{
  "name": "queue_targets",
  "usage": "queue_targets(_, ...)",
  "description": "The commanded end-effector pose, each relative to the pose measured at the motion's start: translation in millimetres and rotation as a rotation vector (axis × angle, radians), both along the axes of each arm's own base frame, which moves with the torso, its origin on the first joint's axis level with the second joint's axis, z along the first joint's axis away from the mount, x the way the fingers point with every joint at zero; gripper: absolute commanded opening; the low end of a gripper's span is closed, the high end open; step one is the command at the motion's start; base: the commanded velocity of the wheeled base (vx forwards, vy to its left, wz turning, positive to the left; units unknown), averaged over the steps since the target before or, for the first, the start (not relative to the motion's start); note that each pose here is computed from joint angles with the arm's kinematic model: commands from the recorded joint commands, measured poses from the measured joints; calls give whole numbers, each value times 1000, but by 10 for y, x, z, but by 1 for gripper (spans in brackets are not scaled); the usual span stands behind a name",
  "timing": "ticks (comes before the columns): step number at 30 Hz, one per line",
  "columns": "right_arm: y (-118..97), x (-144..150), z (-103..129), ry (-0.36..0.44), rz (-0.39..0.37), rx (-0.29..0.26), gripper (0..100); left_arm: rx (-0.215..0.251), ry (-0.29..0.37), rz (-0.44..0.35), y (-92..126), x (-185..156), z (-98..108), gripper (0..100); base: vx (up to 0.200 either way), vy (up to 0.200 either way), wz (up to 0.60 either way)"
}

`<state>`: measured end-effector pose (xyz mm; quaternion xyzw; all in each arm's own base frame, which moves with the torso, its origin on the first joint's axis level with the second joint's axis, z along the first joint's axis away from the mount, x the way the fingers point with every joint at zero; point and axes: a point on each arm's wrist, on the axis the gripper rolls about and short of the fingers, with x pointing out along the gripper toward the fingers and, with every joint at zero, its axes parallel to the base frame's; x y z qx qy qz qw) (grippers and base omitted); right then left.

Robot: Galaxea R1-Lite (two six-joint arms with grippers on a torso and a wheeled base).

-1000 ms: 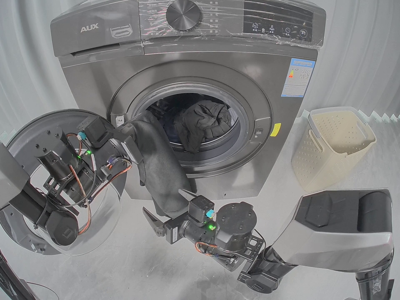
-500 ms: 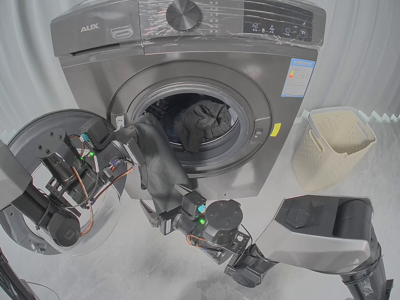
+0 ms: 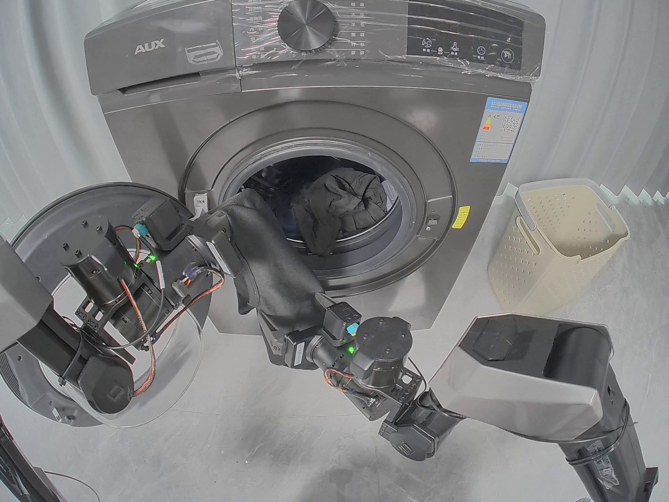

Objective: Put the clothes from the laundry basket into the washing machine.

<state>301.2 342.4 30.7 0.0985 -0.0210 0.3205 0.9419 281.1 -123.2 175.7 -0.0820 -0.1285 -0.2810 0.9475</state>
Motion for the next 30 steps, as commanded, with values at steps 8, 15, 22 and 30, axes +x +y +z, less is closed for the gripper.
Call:
queue_targets(8,-23,32,-13,3,-17,0,0,-12,4,-18,-35,-26,10,0,0,0,0)
queue_targets(15,-13,-48,165,-7,-11,35,0,-4,17,-9,-17,2,-35,0,0,0,0)
queue_targets(22,-349,-350,586,5,-7,30,0,-3,25,6,25,23,-58,0,0,0,0)
queue_targets(30,-1031,-514,840,31,-63,-16,0,-5,11,38,158,38,-10,0,0,0,0)
